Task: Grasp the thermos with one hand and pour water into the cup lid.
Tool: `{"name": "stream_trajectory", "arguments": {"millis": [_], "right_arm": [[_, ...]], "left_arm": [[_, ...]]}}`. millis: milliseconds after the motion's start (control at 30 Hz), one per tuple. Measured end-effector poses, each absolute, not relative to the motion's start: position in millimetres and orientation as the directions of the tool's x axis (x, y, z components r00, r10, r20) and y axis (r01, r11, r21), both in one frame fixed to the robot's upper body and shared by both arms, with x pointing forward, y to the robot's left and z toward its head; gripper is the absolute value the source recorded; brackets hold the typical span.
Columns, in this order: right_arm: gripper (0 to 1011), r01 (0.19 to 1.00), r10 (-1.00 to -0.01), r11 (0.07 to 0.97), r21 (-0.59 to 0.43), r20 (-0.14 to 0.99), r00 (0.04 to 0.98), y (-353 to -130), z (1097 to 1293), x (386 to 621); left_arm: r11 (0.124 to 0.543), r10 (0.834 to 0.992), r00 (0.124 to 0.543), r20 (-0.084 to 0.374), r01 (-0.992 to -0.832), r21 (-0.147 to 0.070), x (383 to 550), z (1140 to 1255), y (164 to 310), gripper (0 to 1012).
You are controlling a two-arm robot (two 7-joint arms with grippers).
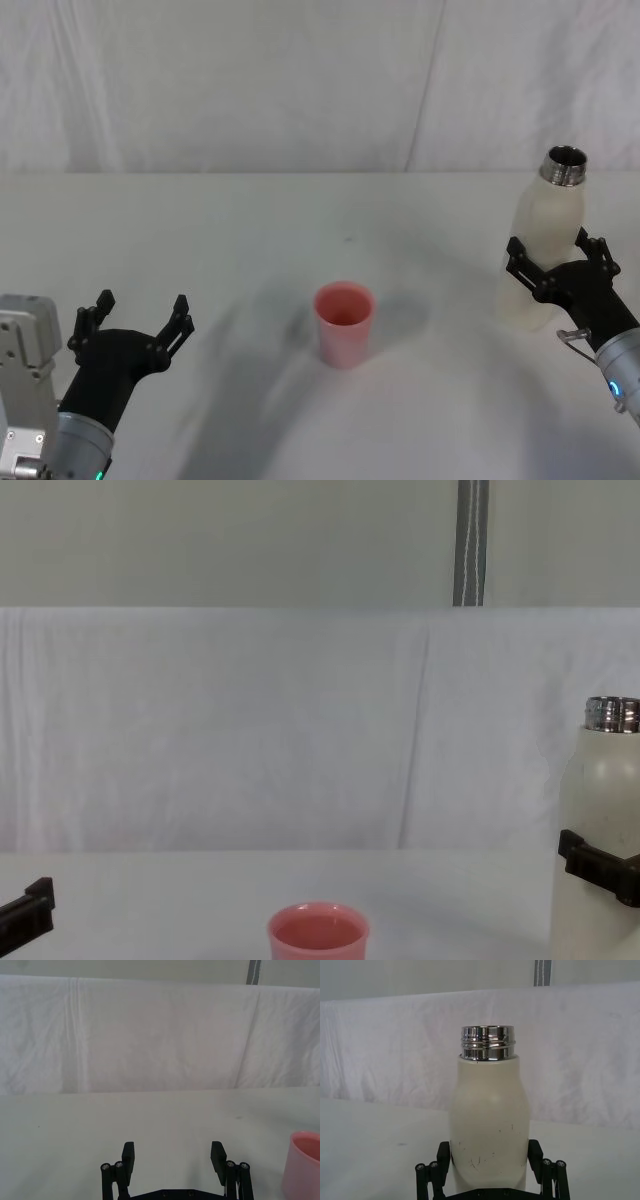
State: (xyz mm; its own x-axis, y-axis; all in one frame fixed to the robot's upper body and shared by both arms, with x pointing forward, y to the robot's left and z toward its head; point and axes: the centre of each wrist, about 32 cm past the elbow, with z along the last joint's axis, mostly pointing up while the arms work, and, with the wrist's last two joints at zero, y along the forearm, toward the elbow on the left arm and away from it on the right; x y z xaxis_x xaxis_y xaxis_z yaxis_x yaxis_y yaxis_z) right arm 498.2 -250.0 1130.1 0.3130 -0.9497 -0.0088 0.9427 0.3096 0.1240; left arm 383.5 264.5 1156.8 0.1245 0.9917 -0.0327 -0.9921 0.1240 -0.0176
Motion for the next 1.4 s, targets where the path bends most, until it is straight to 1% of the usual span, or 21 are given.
{"name": "stream_trajectory", "arguments": {"millis": [633,1400], "right_arm": [[1000,0.944,-0.951,0.309,0.113,0.003,0.311,-248.8,1130.8,487.0],[1000,0.945,-0.951,0.310,0.101,0.024,0.309,-253.2,1133.5,475.3]], "left_arm": [[0.124,0.992,0.124,-0.033,-0.992,-0.018,383.5,1156.8,264.6,1001],[0.124,0.992,0.125,-0.033,-0.992,-0.018,383.5,1156.8,264.5,1001]]}}
